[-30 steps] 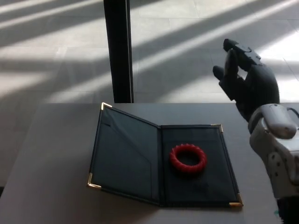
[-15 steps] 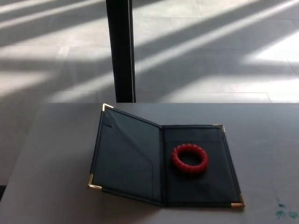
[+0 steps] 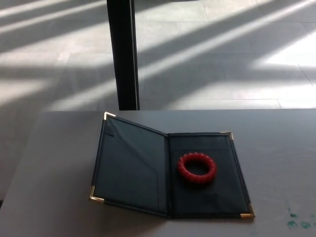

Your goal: There is a diary kept infront of the robot and the robot uses its right hand to grab its cover and puses it to the left to open it.

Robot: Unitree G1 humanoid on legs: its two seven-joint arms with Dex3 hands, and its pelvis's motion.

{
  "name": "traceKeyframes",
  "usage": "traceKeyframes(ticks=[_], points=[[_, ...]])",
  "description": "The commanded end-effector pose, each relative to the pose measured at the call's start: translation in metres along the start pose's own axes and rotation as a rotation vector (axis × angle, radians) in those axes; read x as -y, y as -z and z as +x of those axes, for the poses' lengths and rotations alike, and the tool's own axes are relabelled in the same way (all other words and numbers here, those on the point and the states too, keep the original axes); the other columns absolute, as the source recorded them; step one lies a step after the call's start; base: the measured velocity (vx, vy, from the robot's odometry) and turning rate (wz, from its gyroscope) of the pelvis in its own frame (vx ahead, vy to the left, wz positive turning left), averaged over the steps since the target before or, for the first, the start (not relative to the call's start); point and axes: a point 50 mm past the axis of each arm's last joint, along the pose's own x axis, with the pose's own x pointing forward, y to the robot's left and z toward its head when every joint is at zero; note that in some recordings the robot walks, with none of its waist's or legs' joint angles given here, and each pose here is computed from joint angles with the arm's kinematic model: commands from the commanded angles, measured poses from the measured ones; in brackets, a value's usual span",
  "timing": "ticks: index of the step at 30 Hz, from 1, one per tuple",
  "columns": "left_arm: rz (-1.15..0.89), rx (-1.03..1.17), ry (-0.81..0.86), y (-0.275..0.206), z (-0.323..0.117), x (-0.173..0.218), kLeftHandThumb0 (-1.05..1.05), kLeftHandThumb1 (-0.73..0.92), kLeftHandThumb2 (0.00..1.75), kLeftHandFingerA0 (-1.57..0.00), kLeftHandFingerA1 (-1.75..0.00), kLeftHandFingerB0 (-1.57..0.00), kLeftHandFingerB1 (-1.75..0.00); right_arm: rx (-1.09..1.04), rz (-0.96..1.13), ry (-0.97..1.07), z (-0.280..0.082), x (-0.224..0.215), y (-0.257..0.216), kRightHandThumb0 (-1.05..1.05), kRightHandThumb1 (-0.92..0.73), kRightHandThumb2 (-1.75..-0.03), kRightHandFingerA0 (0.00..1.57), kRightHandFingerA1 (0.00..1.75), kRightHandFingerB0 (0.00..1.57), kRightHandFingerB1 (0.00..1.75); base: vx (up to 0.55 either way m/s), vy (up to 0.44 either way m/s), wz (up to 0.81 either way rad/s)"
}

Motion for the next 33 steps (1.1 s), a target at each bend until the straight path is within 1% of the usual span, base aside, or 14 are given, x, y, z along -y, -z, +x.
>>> traceKeyframes(ticks=[1, 3, 4, 8, 10, 12, 17, 18, 19, 20, 27, 29, 31, 33], points=[[-0.025, 0.023, -0.027, -0.007, 0.001, -0.008, -0.95, 0.91, 1.41, -0.47, -0.99, -0.12, -0.73, -0.05, 0.01, 0.123, -0.03, 0.055, 0.046, -0.73, -0.92, -0.79, 0.33, 0.49, 0.25, 0.45, 0.0, 0.0, 0.0], [-0.024, 0.024, -0.029, -0.006, 0.001, -0.009, -0.93, 0.91, 1.41, -0.49, -0.99, -0.12, -0.72, -0.096, 0.034, 0.162, -0.036, 0.063, 0.062, -0.73, -0.92, -0.78, 0.34, 0.47, 0.25, 0.43, 0.0, 0.0, 0.0], [-0.027, 0.018, -0.029, -0.006, 0.002, -0.009, -1.03, 0.92, 1.0, -0.35, -1.09, -0.2, -0.85, -0.128, 0.043, 0.193, -0.043, 0.071, 0.08, -0.75, -0.92, -0.79, 0.33, 0.48, 0.23, 0.44, 0.0, 0.0, 0.0], [-0.036, 0.016, -0.039, -0.004, 0.002, -0.01, -0.93, 0.91, 1.4, -0.51, -1.01, -0.16, -0.74, -0.168, 0.043, 0.204, -0.05, 0.074, 0.101, -0.73, -0.92, -0.8, 0.35, 0.48, 0.26, 0.45, 0.0, 0.0, 0.0], [-0.042, 0.015, -0.036, -0.005, 0.003, -0.012, -1.04, 0.92, 0.98, -0.34, -1.09, -0.21, -0.86, -0.196, 0.005, 0.183, -0.053, 0.072, 0.109, -0.76, -0.92, -0.79, 0.34, 0.47, 0.25, 0.44, 0.0, 0.0, 0.0], [-0.028, 0.021, -0.028, -0.006, 0.002, -0.012, -0.93, 0.92, 1.41, -0.51, -1.02, -0.11, -0.71, -0.212, -0.028, 0.168, -0.056, 0.07, 0.115, -0.76, -0.92, -0.74, 0.36, 0.46, 0.28, 0.43, 0.0, 0.0, 0.0], [-0.002, 0.013, -0.013, -0.005, 0.003, -0.008, -1.04, 0.92, 0.99, -0.32, -1.08, -0.18, -0.84, -0.252, -0.063, 0.152, -0.061, 0.07, 0.13, -0.73, -0.92, -0.7, 0.41, 0.46, 0.34, 0.44, 0.0, 0.0, 0.0], [0.008, 0.019, -0.025, -0.004, 0.002, -0.007, -0.93, 0.91, 1.4, -0.5, -0.98, -0.12, -0.72, -0.258, -0.069, 0.183, -0.063, 0.071, 0.132, -0.72, -0.92, -0.69, 0.47, 0.47, 0.4, 0.45, 0.0, 0.0, 0.0], [0.009, 0.021, -0.029, -0.004, 0.002, -0.007, -1.04, 0.92, 0.99, -0.36, -1.08, -0.23, -0.87, -0.256, -0.068, 0.183, -0.063, 0.072, 0.132, -0.73, -0.92, -0.69, 0.45, 0.47, 0.37, 0.44, 0.0, 0.0, 0.0], [0.028, 0.019, -0.031, -0.001, 0.002, -0.01, -0.94, 0.91, 1.41, -0.51, -1.01, -0.14, -0.74, -0.251, -0.075, 0.189, -0.065, 0.077, 0.131, -0.72, -0.92, -0.7, 0.45, 0.47, 0.36, 0.44, 0.0, 0.0, 0.0], [0.046, 0.024, -0.068, -0.003, 0.003, -0.02, -0.97, 0.92, 1.43, -0.54, -1.04, -0.22, -0.79, -0.247, -0.099, 0.202, -0.068, 0.079, 0.139, -0.76, -0.92, -0.71, 0.46, 0.46, 0.4, 0.44, 0.0, 0.0, 0.0], [0.048, 0.021, -0.073, -0.003, 0.003, -0.023, -0.97, 0.92, 1.43, -0.53, -1.05, -0.22, -0.79, -0.261, -0.12, 0.193, -0.07, 0.081, 0.142, -0.73, -0.76, -1.17, 0.44, 0.59, 0.33, 0.53, 0.0, 0.0, 0.0], [0.062, 0.023, -0.06, -0.004, 0.003, -0.023, -0.97, 0.92, 1.43, -0.51, -1.05, -0.16, -0.77, -0.286, -0.12, 0.181, -0.07, 0.077, 0.146, -0.76, -0.92, -0.68, 0.48, 0.45, 0.43, 0.44, 0.0, 0.0, 0.0], [0.045, 0.021, -0.055, -0.002, 0.003, -0.026, -1.0, 0.9, 1.41, -0.49, -1.03, -0.15, -0.76, -0.297, -0.081, 0.177, -0.07, 0.076, 0.149, -0.72, -0.77, -1.18, 0.44, 0.6, 0.31, 0.54, 0.0, 0.0, 0.0]])
